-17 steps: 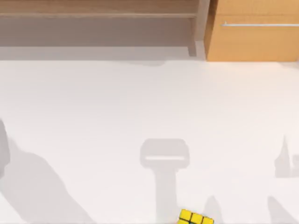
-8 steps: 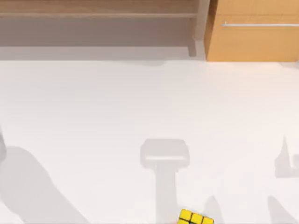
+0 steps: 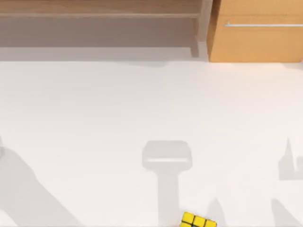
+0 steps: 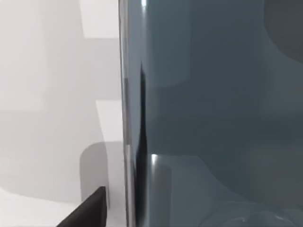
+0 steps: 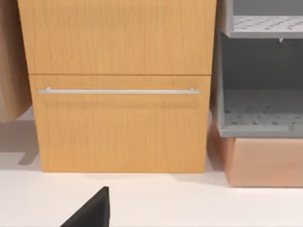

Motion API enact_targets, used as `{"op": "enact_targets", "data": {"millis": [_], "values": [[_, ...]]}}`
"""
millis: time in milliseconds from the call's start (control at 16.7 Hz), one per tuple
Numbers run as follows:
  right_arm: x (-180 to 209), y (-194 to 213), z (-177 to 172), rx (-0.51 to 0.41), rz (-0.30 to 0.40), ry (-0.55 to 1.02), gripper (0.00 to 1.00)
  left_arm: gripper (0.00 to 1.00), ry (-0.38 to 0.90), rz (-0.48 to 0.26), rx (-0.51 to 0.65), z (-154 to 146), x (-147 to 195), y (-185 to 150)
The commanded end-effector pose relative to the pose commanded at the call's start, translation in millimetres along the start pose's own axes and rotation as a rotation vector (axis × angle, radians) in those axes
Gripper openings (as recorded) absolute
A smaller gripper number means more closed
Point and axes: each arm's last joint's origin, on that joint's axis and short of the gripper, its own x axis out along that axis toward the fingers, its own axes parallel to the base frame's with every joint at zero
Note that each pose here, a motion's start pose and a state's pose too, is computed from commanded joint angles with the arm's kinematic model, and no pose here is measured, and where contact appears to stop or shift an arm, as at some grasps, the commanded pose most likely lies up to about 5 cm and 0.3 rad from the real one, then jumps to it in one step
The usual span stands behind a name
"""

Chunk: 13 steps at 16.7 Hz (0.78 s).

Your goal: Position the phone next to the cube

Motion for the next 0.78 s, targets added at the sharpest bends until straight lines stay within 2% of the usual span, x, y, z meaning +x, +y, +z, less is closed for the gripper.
{"op": "enact_targets", "data": {"millis": [60, 780], "values": [[0.0, 0.0, 0.0, 0.0, 0.0, 0.0, 1.0, 1.0, 0.0, 0.0, 0.0, 0.0, 0.0, 0.0], [0.0, 0.0, 0.0, 0.0, 0.0, 0.0, 1.0, 0.1, 0.0, 0.0, 0.0, 0.0, 0.0, 0.0]]}}
